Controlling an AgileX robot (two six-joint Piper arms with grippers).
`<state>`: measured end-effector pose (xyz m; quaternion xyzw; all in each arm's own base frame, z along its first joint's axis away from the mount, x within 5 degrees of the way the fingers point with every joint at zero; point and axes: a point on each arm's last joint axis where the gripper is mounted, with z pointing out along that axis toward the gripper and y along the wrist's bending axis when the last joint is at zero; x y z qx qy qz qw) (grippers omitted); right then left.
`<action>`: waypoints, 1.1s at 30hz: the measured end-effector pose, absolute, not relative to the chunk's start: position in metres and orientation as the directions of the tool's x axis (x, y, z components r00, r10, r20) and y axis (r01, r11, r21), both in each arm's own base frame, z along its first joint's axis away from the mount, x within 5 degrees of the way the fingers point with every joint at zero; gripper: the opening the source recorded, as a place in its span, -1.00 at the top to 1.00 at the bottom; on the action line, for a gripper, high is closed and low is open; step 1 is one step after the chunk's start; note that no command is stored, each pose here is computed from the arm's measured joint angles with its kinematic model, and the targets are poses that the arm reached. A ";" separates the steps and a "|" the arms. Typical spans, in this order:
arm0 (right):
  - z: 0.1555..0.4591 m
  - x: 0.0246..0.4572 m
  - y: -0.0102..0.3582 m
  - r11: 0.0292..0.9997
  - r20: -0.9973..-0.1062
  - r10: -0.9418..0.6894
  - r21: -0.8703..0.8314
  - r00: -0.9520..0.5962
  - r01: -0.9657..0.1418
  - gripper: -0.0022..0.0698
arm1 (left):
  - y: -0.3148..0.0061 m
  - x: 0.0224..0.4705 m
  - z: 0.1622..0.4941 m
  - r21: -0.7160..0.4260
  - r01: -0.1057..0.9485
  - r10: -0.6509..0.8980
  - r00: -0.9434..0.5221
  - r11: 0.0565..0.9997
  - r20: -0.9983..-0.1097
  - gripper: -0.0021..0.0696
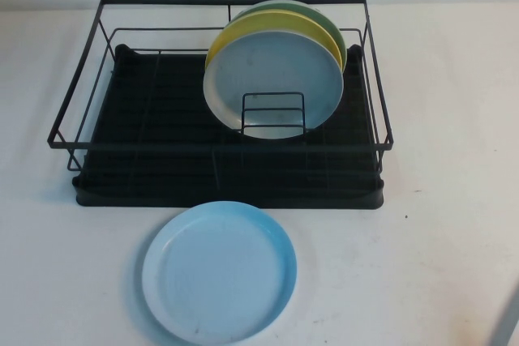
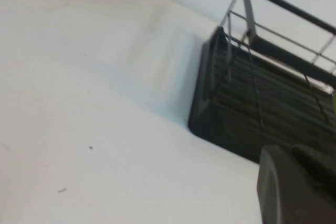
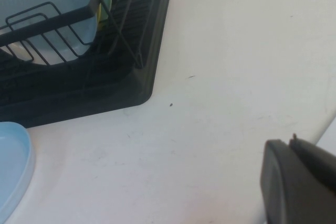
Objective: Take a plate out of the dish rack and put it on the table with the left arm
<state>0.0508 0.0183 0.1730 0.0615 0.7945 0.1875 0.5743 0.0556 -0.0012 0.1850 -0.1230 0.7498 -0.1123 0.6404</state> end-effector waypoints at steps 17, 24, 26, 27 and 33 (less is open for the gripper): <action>0.173 0.051 0.018 0.922 -0.890 0.313 0.369 -0.333 -0.118 1.00 | -0.012 0.052 0.175 -0.022 0.193 0.030 -0.264 0.981 -0.964 0.95; 0.173 0.051 0.018 0.922 -0.890 0.313 0.369 -0.333 -0.118 1.00 | -0.012 0.052 0.175 -0.013 0.196 0.040 -0.264 0.981 -0.964 0.95; 0.173 0.051 0.018 0.922 -0.890 0.313 0.369 -0.333 -0.118 1.00 | -0.012 0.052 0.175 -0.013 0.196 0.040 -0.264 0.981 -0.964 0.95; 0.173 0.051 0.018 0.922 -0.890 0.313 0.369 -0.333 -0.118 1.00 | -0.012 0.052 0.175 -0.013 0.196 0.040 -0.264 0.981 -0.964 0.95; 0.173 0.051 0.018 0.922 -0.890 0.313 0.369 -0.333 -0.118 1.00 | -0.012 0.052 0.175 -0.013 0.196 0.040 -0.264 0.981 -0.964 0.95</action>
